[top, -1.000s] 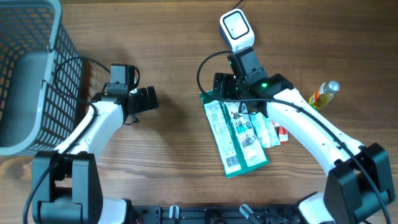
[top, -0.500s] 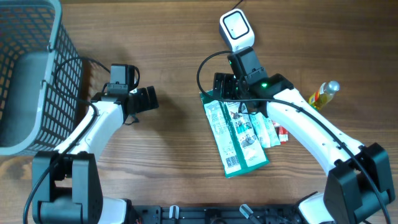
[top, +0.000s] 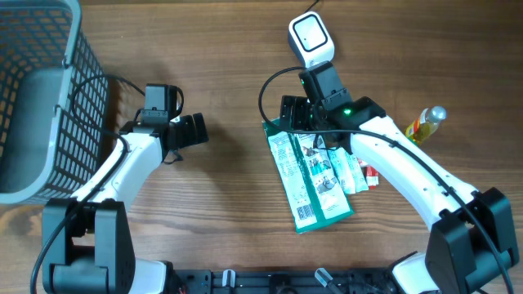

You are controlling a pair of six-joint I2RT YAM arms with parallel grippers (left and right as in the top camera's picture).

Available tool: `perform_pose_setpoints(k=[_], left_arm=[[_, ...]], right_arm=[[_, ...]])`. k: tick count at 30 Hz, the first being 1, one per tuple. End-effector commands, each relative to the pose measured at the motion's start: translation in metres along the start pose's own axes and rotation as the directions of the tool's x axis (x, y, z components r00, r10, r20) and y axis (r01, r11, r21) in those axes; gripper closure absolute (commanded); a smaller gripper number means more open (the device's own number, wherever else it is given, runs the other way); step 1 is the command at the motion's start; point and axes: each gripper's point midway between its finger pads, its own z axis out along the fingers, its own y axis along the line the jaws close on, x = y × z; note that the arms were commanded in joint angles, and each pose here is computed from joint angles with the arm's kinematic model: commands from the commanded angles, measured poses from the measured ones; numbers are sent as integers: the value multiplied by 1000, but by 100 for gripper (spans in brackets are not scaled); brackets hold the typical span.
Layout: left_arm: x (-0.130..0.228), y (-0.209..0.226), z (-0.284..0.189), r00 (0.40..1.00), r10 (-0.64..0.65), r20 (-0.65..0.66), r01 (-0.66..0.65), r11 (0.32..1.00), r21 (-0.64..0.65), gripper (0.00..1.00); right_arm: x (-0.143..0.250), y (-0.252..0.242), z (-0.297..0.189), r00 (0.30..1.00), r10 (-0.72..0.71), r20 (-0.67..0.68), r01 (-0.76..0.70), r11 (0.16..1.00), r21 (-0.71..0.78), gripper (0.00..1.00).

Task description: Scan the item barcode

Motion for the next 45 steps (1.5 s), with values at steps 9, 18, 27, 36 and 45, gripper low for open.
perform_pose_setpoints(k=[9, 18, 27, 36, 45], left_arm=[[-4, 1, -4, 1000, -8, 19, 8, 1000, 2, 0], [-4, 1, -4, 1000, -9, 19, 9, 1000, 2, 0], [-4, 1, -4, 1000, -8, 19, 8, 1000, 2, 0], [-4, 1, -4, 1000, -9, 19, 9, 1000, 2, 0], [-4, 1, -4, 1000, -8, 19, 8, 1000, 2, 0]], right_arm=[[-36, 15, -80, 979, 26, 202, -6, 995, -102, 0], [-59, 11, -220, 866, 114, 486, 15, 967, -254, 0], [-40, -33, -337, 688, 232, 688, 2, 947, -321, 0], [-2, -73, -392, 538, 275, 797, -11, 948, -319, 0], [-5, -73, -425, 237, 86, 968, 188, 973, -132, 0]])
